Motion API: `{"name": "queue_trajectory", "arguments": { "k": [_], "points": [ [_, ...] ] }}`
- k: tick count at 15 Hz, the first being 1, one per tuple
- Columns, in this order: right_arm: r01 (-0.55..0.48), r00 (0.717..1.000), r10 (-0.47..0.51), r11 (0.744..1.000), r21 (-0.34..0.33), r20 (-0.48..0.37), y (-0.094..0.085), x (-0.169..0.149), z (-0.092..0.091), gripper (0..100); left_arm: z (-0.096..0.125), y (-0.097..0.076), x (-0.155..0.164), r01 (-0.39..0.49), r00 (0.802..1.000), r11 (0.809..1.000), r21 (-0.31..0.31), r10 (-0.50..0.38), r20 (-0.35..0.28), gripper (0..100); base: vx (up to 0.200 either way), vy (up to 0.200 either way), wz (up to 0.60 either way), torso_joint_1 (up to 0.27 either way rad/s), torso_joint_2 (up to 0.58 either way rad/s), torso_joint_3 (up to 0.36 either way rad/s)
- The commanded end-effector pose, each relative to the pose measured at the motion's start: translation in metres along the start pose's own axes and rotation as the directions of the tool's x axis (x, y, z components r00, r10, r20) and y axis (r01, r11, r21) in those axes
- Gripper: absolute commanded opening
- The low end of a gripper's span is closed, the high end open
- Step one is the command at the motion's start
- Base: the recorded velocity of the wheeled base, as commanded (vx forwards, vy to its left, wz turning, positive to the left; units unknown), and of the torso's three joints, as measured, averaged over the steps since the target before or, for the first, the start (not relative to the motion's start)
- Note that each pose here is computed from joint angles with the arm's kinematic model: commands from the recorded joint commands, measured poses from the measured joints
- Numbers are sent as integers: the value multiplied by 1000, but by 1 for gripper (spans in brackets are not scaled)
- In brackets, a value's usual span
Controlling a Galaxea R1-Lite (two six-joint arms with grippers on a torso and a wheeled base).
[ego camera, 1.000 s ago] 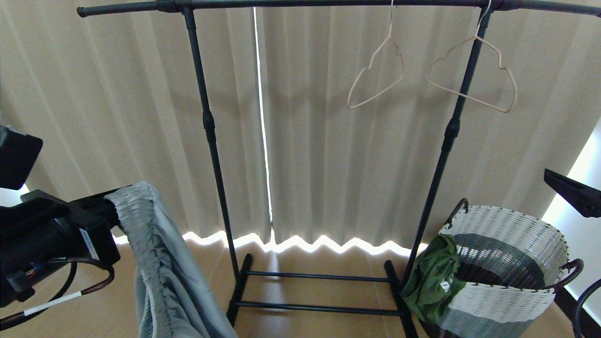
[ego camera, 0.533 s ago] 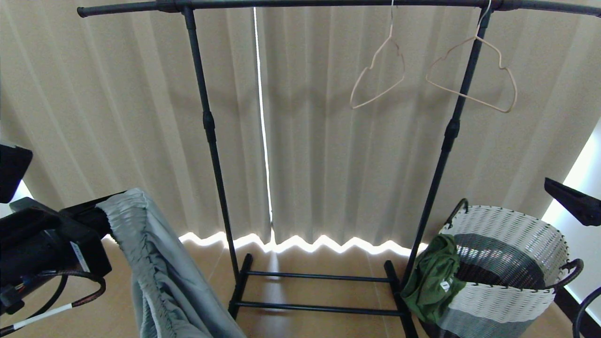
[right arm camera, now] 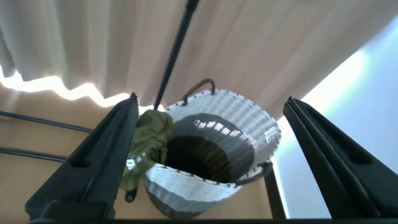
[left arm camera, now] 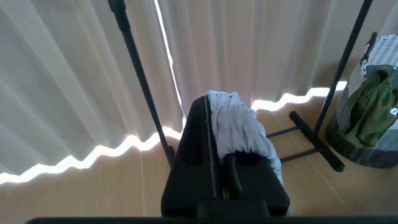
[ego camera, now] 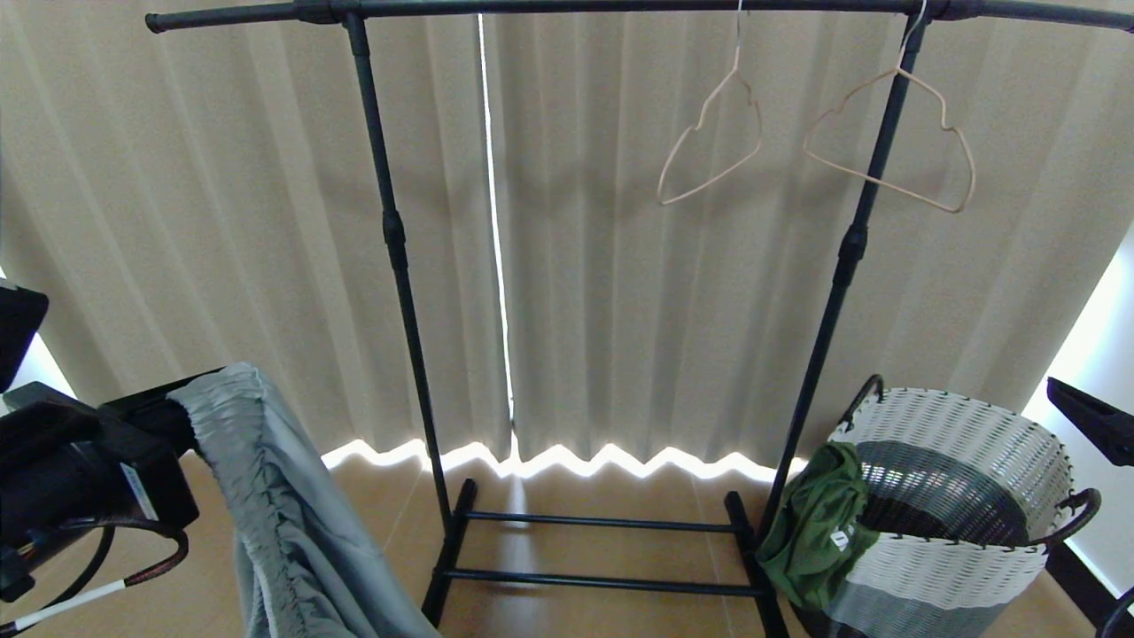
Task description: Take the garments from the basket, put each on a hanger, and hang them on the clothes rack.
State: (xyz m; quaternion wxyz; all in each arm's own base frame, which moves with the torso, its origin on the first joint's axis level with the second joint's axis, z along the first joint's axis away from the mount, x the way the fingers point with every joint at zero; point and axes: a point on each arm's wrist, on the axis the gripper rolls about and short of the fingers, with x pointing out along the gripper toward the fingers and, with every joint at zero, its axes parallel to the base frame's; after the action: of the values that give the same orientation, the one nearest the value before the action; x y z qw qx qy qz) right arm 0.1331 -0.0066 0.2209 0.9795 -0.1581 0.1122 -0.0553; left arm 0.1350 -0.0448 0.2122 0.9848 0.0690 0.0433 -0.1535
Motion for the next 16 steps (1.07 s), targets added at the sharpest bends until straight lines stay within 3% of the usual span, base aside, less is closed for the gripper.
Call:
{"name": "queue_trajectory", "arguments": {
  "k": [1, 16],
  "points": [
    [1, 1000, -1, 1000, -1, -15, 1, 0, -4, 100, -3, 0, 2, 1, 1000, 1000, 0, -1, -16, 0, 0, 0, 0, 0, 0, 0],
    [-4, 1000, 4, 1000, 5, -6, 1, -2, -6, 100, -11, -2, -1, 11, 999, 1000, 27, -10, -34, 0, 0, 0, 0, 0, 0, 0]
  ]
}}
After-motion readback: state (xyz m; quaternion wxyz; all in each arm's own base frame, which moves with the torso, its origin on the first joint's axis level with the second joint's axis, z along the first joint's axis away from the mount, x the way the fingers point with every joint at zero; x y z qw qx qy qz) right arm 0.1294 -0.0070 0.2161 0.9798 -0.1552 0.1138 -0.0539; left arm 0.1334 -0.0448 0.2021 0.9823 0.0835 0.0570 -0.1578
